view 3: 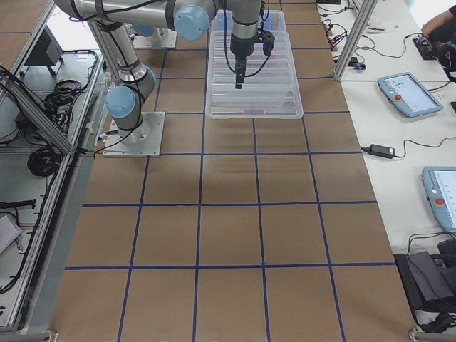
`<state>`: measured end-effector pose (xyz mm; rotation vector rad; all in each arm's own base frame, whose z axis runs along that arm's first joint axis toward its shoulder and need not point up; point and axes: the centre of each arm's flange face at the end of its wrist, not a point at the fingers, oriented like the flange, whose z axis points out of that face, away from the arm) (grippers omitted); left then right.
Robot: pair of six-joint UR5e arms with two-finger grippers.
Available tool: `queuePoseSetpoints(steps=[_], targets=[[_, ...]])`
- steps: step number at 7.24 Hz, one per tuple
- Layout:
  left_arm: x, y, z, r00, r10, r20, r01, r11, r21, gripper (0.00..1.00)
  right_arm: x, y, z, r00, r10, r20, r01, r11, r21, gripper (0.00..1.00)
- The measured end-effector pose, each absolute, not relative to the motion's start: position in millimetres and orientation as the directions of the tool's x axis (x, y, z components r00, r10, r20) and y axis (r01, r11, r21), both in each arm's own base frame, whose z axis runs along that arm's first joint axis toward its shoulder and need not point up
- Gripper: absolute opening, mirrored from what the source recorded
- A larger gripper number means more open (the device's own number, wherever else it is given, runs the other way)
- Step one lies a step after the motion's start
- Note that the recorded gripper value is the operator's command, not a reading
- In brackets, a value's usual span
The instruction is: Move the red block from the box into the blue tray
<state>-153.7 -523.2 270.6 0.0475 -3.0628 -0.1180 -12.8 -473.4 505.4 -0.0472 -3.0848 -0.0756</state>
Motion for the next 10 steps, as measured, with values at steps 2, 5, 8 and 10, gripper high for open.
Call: queuePoseSetpoints(steps=[2,5,8,10], targets=[[-152.2,-523.5,259.6,-0.996,-0.043,0.075,-0.035,0.994,0.100,1.00,-12.3,-473.6,504.8,-0.998,0.027,0.059,0.030,0.998,0.051,1.00],[-151.6,-523.2,241.2,-0.995,-0.043,0.090,-0.032,0.993,0.116,1.00,-13.0,-473.5,504.6,-0.998,0.025,0.066,0.029,0.998,0.054,1.00],[-143.6,-525.7,227.8,-0.995,-0.041,0.088,-0.028,0.990,0.140,0.98,-13.2,-473.6,504.1,-0.997,0.024,0.067,0.027,0.998,0.054,1.00],[-142.0,-523.5,222.7,-0.996,-0.033,0.085,-0.020,0.989,0.149,0.98,-13.3,-473.9,503.2,-0.998,0.023,0.067,0.026,0.998,0.055,1.00]])
